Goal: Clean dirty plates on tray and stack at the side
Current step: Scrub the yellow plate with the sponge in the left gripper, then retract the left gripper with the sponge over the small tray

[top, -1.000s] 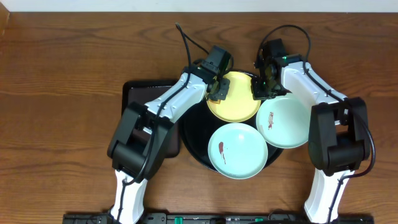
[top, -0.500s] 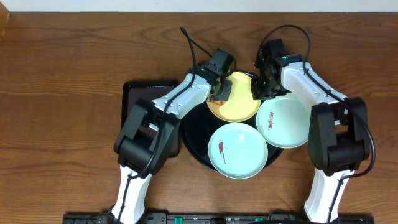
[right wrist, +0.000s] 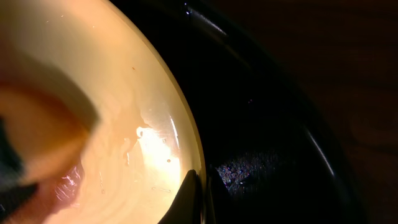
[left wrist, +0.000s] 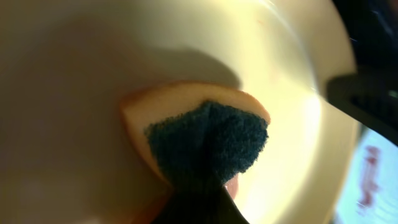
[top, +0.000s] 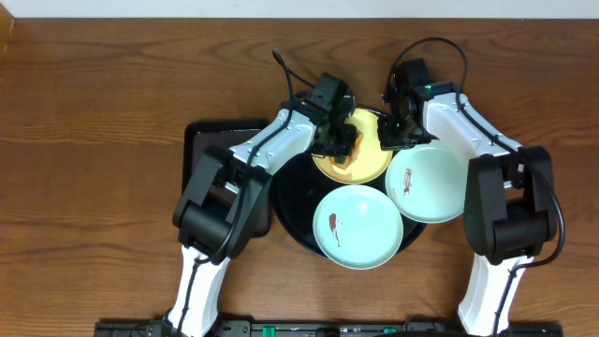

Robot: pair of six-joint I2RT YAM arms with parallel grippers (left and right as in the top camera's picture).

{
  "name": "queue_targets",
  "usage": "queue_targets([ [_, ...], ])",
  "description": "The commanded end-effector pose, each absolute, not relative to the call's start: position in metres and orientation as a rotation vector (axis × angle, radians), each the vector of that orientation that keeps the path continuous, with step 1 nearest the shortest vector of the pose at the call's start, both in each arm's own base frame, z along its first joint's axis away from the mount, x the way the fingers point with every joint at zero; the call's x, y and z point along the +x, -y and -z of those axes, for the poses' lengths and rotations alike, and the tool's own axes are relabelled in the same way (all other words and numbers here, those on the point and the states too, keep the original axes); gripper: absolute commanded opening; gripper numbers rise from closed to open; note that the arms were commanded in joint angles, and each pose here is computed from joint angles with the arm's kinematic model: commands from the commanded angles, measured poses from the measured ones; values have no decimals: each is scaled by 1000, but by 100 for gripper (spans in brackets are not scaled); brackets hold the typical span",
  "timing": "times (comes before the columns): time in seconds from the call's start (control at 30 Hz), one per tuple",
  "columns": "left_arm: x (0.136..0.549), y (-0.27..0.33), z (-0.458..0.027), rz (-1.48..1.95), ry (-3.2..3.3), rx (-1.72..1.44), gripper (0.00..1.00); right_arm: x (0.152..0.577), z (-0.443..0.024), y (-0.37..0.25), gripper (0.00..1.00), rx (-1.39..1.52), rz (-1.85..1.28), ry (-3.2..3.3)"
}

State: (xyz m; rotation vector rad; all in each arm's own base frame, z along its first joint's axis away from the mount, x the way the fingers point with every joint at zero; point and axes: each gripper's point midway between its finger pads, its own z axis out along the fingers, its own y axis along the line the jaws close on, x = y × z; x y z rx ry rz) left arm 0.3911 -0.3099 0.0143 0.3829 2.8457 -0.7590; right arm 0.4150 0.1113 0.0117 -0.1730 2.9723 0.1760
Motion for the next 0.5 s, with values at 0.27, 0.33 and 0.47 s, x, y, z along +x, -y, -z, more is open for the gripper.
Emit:
queue_targets([
  [0.27,450,301,-203,1437,-2417,203,8,410,0,-113,1,-221,-153,-2997],
  [0.33,450,278,-224,1416,-2401,158,8,410,0,-113,1,-221,-153,-2997],
  [0.47,434,234,-242,1338,-2451,114,8,410,0,-113,1,-221,-153,-2997],
])
